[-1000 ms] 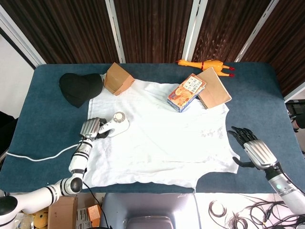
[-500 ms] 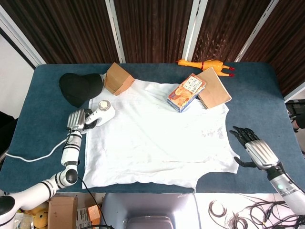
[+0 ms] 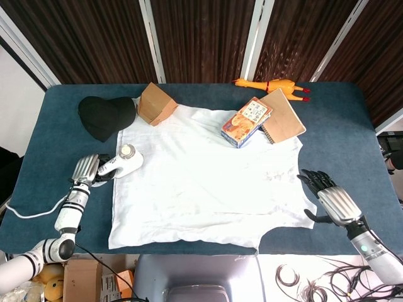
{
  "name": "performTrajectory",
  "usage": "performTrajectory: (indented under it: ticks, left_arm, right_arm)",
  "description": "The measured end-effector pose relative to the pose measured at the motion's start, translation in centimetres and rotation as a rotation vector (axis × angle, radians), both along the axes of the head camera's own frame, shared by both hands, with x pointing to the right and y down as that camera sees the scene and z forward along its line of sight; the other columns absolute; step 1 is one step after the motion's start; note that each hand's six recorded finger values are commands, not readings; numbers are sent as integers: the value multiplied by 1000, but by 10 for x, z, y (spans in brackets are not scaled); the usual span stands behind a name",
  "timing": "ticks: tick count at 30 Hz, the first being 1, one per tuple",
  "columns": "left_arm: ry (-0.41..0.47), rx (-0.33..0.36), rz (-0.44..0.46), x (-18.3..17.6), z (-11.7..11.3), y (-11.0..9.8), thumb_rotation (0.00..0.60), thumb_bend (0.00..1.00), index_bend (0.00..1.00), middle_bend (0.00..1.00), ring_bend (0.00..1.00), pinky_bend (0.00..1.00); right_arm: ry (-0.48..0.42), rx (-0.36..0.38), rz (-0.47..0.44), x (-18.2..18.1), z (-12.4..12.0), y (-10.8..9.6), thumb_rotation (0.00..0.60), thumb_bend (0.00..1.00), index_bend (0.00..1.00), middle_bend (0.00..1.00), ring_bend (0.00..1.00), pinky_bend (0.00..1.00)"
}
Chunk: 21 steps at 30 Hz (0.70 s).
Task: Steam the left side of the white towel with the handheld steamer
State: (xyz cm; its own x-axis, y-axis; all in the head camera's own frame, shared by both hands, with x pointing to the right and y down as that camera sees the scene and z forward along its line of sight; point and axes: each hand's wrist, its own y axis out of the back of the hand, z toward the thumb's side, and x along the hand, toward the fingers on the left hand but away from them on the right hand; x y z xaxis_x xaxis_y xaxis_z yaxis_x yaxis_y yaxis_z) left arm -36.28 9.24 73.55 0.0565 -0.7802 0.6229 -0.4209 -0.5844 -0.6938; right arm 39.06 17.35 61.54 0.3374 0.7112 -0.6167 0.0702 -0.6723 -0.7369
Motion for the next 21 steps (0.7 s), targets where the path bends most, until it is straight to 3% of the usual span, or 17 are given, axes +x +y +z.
performTrajectory:
  ticks: [6,9,13,17,21]
  left_arm:
    - [21,-23,25,-15,10,10,600,592,1000,981,949,1000]
    - [32,-38,37,-20,14,14,600,555,972,886,841,1000]
    - [20,-57,76,-26,19,19,600,475,768,720,668,970]
    - [21,-86,108,-29,22,25,600,339,485,513,460,745]
    - [9,-89,132,-33,21,25,600,138,217,295,245,536]
  right_arm:
    - [6,-4,-10,-7,2,1,600,268,0,0,0,0]
    - [6,-7,-12,-10,3,2,600,268,0,0,0,0]
    - [8,-9,-12,-11,4,2,600,268,0,0,0,0]
    - [7,-9,-10,-11,3,2,600,268,0,0,0,0]
    - [6,-8,-10,-11,3,2,600,268,0,0,0,0]
